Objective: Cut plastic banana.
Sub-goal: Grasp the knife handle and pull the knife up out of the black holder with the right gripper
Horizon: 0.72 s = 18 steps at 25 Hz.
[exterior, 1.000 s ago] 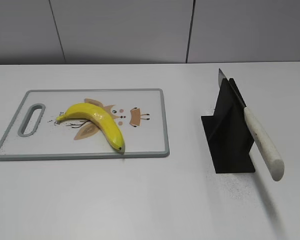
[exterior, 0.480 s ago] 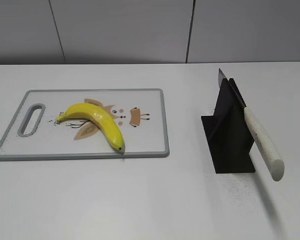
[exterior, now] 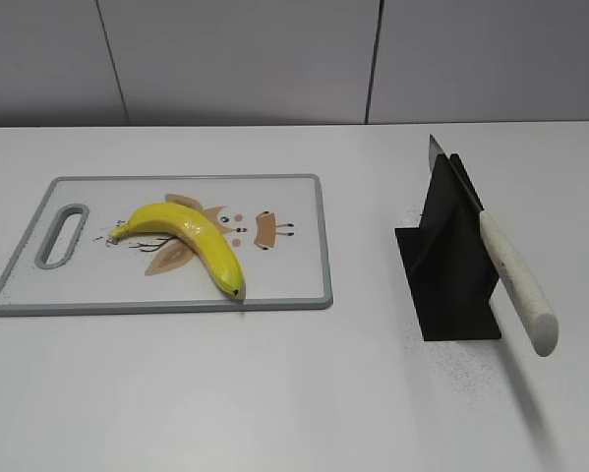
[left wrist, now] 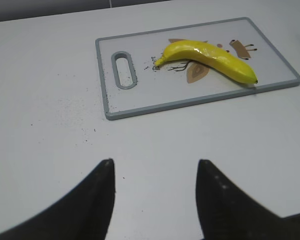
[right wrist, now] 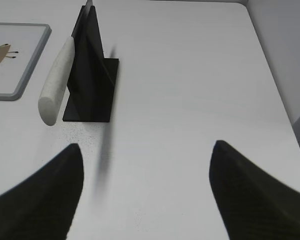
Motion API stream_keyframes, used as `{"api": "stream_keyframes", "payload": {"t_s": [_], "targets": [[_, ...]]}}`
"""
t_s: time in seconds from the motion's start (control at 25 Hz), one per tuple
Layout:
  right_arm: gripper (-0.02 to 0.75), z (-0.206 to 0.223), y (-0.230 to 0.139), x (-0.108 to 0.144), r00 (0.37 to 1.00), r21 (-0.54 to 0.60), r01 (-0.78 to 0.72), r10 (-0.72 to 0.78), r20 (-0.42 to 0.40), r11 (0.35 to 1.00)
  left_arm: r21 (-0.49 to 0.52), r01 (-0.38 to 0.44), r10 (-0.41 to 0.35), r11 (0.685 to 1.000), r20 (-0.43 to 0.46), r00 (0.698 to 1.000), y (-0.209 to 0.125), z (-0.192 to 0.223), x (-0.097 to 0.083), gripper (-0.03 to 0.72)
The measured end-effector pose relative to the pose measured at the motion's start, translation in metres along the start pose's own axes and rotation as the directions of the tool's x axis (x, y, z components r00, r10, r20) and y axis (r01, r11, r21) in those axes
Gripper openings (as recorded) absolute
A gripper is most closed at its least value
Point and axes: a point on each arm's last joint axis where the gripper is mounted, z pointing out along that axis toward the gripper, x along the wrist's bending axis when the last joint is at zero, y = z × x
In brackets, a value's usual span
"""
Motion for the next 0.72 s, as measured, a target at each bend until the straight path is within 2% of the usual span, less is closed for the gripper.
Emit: {"api": "stream_keyframes", "payload": {"t_s": [0.4,0.6,0.72], "targets": [[0.591,0.002,0.003,0.000,1.000,0.018,0.000,0.000,0.000,1.000,0.000,0.000,0.000,1.000,0.000,1.000,0.000,0.000,0.000,0.508],[0.591,0.011,0.029,0.000,1.000,0.149,-0.003,0.003,0.000,0.989,0.000,0.000,0.000,1.000,0.000,1.000,0.000,0.000,0.000,0.508],[0.591,0.020,0.051,0.002,1.000,0.275,-0.012,0.016,-0.014,0.961,0.000,0.000,0.000,1.000,0.000,1.000,0.000,0.000,0.000,0.508]]}}
